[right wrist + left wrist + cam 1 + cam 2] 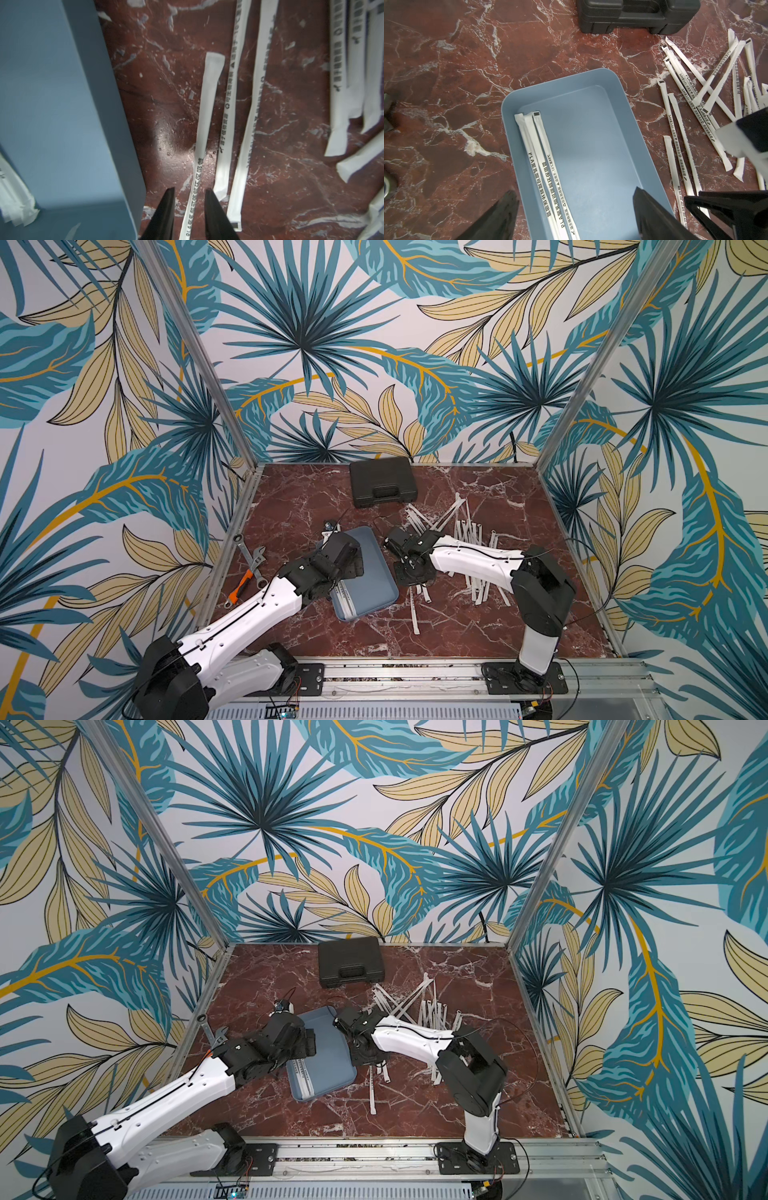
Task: Put the straws into the storage box
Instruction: Pick up the straw from the center of the board, then place the straw in the storage box, then pick up the straw from the center of the board, then place the straw in the storage box, then pick up the straw from the center of the board, then place the straw in the storage box.
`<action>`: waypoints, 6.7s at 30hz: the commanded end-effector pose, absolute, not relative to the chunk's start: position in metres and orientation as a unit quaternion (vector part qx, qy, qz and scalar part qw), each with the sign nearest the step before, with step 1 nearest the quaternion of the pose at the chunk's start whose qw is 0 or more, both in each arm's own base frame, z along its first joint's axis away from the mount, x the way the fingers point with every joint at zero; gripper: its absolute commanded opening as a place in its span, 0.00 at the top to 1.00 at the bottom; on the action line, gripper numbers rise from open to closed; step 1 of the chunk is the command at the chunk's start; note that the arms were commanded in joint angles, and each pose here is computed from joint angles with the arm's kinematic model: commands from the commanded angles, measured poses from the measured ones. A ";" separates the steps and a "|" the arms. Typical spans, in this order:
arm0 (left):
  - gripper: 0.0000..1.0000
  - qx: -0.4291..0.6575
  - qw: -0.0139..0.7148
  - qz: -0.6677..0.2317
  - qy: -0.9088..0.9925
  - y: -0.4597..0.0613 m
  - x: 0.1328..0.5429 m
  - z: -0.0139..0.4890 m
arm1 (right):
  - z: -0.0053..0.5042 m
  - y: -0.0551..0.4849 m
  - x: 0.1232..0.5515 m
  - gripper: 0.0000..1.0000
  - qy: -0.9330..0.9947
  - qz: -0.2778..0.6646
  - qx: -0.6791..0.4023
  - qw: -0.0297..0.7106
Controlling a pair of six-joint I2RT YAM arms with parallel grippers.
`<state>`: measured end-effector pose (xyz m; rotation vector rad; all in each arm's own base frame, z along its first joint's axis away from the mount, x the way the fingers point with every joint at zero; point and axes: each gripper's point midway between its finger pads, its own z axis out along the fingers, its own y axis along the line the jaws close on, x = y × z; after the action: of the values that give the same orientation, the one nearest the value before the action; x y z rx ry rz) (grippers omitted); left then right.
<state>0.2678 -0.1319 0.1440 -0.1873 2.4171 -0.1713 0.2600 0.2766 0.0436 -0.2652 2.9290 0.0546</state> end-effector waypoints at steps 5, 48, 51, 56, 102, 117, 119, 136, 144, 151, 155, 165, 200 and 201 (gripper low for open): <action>0.08 -0.080 0.348 -0.061 0.932 -0.125 0.266 0.140 | 0.003 0.262 0.248 0.76 0.995 -0.012 -0.078 0.064; 0.09 -0.200 0.361 -0.050 0.909 -0.050 0.251 0.145 | 0.016 0.471 0.286 0.88 0.957 0.146 -0.231 0.091; 0.09 -0.200 0.362 -0.053 0.909 -0.051 0.252 0.146 | 0.018 0.471 0.287 0.87 0.957 0.146 -0.231 0.094; 0.09 -0.194 0.362 -0.054 0.910 -0.053 0.253 0.148 | 0.040 0.469 0.287 0.77 0.955 0.153 -0.232 0.106; 0.10 -0.146 0.382 -0.017 0.912 -0.075 0.252 0.154 | 0.109 0.352 0.285 0.90 0.963 0.073 -0.188 0.181; 0.10 -0.181 0.376 -0.045 0.908 -0.065 0.242 0.145 | 0.043 0.452 0.278 0.90 0.958 0.167 -0.207 0.103; 0.10 -0.179 0.373 -0.048 0.909 -0.067 0.243 0.143 | 0.035 0.452 0.275 0.90 0.960 0.166 -0.204 0.091; 0.10 -0.165 0.375 -0.057 0.910 -0.076 0.251 0.149 | 0.046 0.452 0.274 0.80 0.961 0.179 -0.192 0.090; 0.11 -0.125 0.368 -0.079 0.918 -0.110 0.265 0.165 | 0.109 0.367 0.296 0.71 0.968 0.167 -0.110 0.149; 0.11 -0.043 0.341 -0.098 0.934 -0.195 0.269 0.147 | 0.069 0.231 0.325 0.60 0.979 -0.064 -0.078 0.176; 0.11 -0.024 0.329 -0.088 0.940 -0.205 0.268 0.134 | 0.044 0.223 0.324 0.62 0.983 -0.071 -0.072 0.152; 0.10 -0.018 0.315 -0.060 0.947 -0.197 0.263 0.120 | 0.005 0.223 0.319 0.81 0.989 -0.066 -0.070 0.114; 0.10 -0.155 0.367 -0.004 0.917 -0.062 0.249 0.145 | 0.023 0.442 0.283 0.90 0.963 0.159 -0.202 0.085; 0.10 -0.154 0.365 -0.005 0.918 -0.062 0.249 0.145 | 0.021 0.443 0.282 0.90 0.963 0.160 -0.202 0.083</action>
<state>0.2506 -0.0617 0.1558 -0.3940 2.3397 -0.0095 0.2894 0.4425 0.0344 -0.5746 2.8303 0.4840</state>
